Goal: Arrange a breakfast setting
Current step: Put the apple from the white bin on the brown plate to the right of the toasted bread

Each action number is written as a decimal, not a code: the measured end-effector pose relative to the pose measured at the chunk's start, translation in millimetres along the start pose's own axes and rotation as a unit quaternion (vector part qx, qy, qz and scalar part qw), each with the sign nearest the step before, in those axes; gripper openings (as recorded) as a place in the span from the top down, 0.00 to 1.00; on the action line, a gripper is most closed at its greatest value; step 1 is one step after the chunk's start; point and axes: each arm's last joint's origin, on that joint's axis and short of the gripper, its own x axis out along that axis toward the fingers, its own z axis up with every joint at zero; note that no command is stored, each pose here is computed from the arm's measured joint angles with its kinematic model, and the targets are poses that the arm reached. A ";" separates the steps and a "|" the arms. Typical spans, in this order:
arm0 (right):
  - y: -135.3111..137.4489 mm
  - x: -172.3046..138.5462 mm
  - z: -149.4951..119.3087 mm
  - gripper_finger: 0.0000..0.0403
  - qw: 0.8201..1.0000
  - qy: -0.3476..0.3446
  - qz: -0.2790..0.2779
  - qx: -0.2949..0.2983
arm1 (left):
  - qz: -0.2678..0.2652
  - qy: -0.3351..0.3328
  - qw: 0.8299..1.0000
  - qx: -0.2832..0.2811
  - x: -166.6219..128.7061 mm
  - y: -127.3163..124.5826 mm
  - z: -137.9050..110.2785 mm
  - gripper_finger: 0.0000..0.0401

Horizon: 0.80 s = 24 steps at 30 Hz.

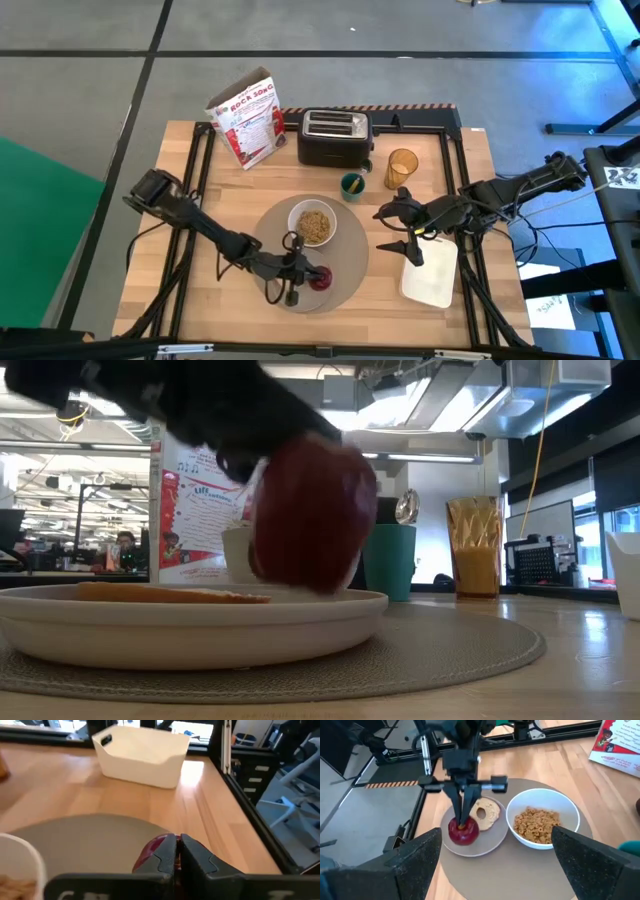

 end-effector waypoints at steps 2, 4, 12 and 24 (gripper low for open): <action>-0.1 0.0 -0.2 0.10 1.000 0.001 0.000 0.000 | -0.002 0.002 1.000 0.002 4.1 -2.1 -7.7 0.99; -0.1 0.0 -0.2 0.10 1.000 0.001 0.000 0.000 | 0.001 0.001 1.000 0.002 5.7 -3.2 -11.4 0.99; -0.9 0.0 -2.7 0.10 1.000 0.014 -0.003 -0.013 | 0.017 0.006 1.000 0.004 8.0 2.5 -12.1 0.86; -7.9 -9.4 5.9 0.09 0.993 -0.017 -0.121 -0.004 | 0.028 -0.041 0.997 -0.059 -18.4 11.0 35.9 0.59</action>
